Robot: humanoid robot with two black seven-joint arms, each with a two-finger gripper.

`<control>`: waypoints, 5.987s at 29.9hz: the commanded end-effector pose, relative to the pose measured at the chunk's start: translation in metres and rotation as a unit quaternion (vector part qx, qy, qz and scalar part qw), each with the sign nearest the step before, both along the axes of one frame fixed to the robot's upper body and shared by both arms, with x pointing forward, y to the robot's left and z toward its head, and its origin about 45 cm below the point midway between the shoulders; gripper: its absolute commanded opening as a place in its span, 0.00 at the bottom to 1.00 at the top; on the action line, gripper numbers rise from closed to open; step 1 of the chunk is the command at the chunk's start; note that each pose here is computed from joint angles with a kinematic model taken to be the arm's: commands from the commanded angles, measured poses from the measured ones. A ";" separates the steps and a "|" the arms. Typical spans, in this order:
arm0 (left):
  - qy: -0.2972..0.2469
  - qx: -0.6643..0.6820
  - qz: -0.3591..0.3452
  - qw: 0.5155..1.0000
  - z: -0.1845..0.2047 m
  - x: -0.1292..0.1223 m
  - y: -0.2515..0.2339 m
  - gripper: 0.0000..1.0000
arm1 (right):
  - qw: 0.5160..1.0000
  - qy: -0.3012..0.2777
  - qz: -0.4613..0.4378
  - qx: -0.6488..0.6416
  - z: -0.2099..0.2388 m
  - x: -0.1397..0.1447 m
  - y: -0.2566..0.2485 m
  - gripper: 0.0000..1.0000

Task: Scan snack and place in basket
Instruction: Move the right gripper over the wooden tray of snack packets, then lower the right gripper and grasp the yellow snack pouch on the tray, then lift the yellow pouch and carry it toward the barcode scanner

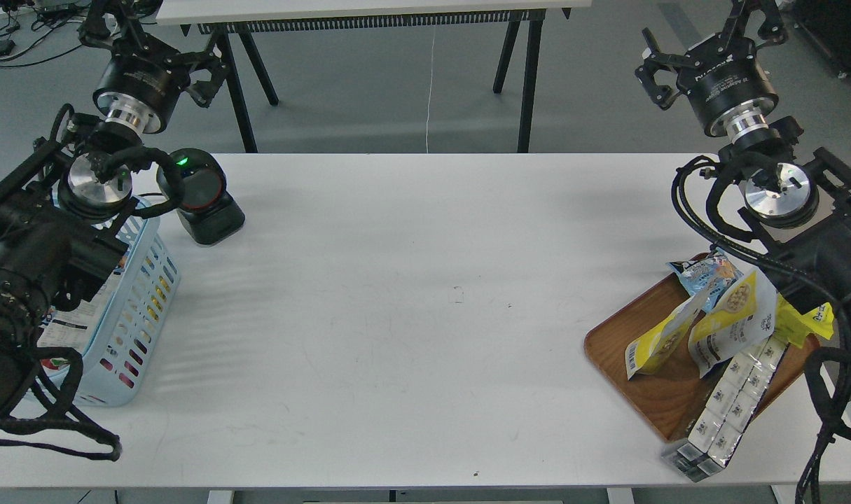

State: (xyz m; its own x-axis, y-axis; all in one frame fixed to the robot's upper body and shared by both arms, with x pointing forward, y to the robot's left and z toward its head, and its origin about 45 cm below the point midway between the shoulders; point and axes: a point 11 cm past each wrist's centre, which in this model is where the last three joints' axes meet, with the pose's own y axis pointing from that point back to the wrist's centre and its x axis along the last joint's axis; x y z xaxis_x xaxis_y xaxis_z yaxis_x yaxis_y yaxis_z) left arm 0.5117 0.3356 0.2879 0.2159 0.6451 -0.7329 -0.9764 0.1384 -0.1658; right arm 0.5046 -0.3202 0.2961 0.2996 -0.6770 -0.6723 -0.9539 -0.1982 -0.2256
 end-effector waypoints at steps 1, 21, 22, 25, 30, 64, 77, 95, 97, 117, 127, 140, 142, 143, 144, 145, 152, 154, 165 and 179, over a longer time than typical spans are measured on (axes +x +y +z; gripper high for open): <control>-0.001 0.001 0.003 1.000 0.000 0.000 0.002 1.00 | 1.000 0.001 0.000 0.001 -0.001 0.000 0.001 1.00; -0.005 0.002 0.023 1.000 0.007 0.000 0.019 1.00 | 0.933 -0.113 0.090 -0.329 0.140 -0.006 0.003 0.98; -0.006 0.001 0.024 1.000 0.008 0.000 0.019 1.00 | 0.921 -0.123 0.101 -0.355 0.147 -0.009 0.009 0.98; -0.005 0.001 0.024 1.000 0.007 0.000 0.019 1.00 | 0.872 -0.154 0.135 -0.445 0.164 -0.021 0.027 0.98; -0.005 0.003 0.026 1.000 0.007 -0.001 0.022 1.00 | 0.780 -0.210 0.193 -0.557 0.180 -0.043 0.064 0.97; -0.014 0.006 0.027 1.000 0.017 0.002 0.024 1.00 | -0.098 -0.421 0.485 -0.760 0.029 -0.194 0.114 0.92; -0.011 0.010 0.027 1.000 0.015 0.001 0.025 1.00 | -0.113 -0.366 0.516 -0.766 -0.002 -0.206 0.031 0.88; -0.008 0.008 0.022 1.000 0.011 0.001 0.020 1.00 | -0.123 -0.327 0.521 -0.779 -0.021 -0.184 0.003 0.77; -0.007 0.008 0.023 1.000 0.011 0.001 0.020 1.00 | -0.118 -0.326 0.520 -0.781 -0.025 -0.182 0.003 0.76; -0.008 0.007 0.024 1.000 0.011 0.001 0.021 1.00 | -0.117 -0.315 0.520 -0.785 -0.033 -0.174 -0.003 0.40; -0.009 0.007 0.024 1.000 0.012 0.001 0.021 1.00 | -0.124 -0.315 0.518 -0.786 -0.032 -0.169 0.000 0.05; -0.010 0.008 0.024 1.000 0.014 0.002 0.021 1.00 | -0.121 -0.318 0.505 -0.793 -0.023 -0.165 0.004 0.00; -0.010 0.009 0.024 1.000 0.014 0.002 0.021 1.00 | -0.121 -0.324 0.497 -0.796 -0.018 -0.163 0.008 0.00; -0.010 0.009 0.024 1.000 0.014 0.002 0.021 1.00 | -0.122 -0.323 0.492 -0.799 -0.015 -0.161 0.008 0.00; -0.010 0.009 0.023 1.000 0.013 0.002 0.020 1.00 | -0.123 -0.324 0.487 -0.802 -0.010 -0.159 0.008 0.00; -0.010 0.009 0.023 1.000 0.013 0.002 0.020 1.00 | -0.126 -0.324 0.482 -0.804 -0.006 -0.157 0.010 0.00; -0.011 0.009 0.022 1.000 0.015 0.002 0.020 1.00 | -0.122 -0.354 0.427 -0.823 0.027 -0.138 0.040 0.00; -0.011 0.008 0.021 1.000 0.015 0.003 0.019 1.00 | -0.112 -0.369 0.407 -0.828 0.037 -0.134 0.054 0.00; -0.011 0.010 0.018 1.000 0.014 0.002 0.017 1.00 | -0.086 -0.441 0.379 -0.809 0.039 -0.134 0.123 0.00; -0.010 0.010 0.018 1.000 0.013 0.002 0.017 1.00 | -0.074 -0.509 0.394 -0.761 0.001 -0.144 0.203 0.00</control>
